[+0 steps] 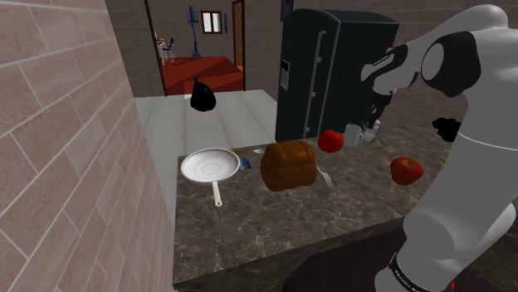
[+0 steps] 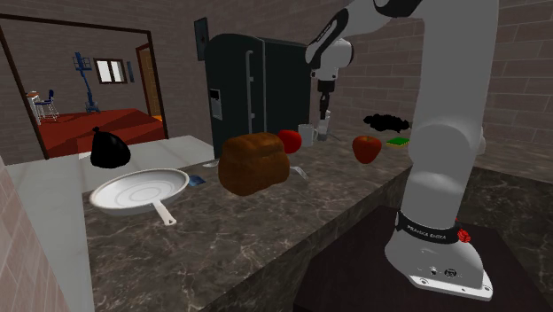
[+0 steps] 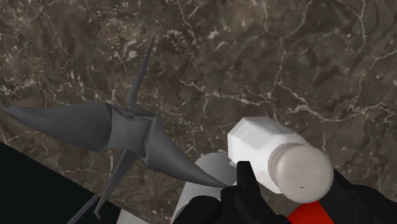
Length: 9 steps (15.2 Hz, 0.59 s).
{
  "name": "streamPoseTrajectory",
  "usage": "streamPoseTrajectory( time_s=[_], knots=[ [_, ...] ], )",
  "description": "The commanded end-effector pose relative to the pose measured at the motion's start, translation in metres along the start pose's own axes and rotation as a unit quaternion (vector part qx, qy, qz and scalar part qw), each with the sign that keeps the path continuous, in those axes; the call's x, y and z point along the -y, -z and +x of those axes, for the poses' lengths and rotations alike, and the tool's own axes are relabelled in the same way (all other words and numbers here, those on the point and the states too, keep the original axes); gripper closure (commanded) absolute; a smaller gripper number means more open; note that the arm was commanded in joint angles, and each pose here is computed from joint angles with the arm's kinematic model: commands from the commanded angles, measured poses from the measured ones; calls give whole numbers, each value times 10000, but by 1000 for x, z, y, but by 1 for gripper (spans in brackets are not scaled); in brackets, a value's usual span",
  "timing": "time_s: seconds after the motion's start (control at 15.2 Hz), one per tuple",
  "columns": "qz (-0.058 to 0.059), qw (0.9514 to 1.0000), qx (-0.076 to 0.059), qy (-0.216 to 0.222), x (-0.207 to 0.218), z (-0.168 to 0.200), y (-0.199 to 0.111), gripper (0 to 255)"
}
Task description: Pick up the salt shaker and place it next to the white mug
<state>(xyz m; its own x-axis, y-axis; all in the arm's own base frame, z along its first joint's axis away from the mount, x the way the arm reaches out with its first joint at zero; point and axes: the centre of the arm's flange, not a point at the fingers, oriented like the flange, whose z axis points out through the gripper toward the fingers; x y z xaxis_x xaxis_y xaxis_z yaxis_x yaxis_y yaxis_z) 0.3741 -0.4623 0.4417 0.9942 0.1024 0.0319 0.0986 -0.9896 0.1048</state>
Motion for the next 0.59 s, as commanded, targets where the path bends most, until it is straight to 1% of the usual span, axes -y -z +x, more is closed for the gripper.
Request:
streamPoseTrajectory(
  time_s=[0.0, 0.53],
  knots=[
    [38, 10000, 28, 24, 5, 2, -17, 255],
    [38, 10000, 28, 24, 9, 1, -59, 255]
  ],
)
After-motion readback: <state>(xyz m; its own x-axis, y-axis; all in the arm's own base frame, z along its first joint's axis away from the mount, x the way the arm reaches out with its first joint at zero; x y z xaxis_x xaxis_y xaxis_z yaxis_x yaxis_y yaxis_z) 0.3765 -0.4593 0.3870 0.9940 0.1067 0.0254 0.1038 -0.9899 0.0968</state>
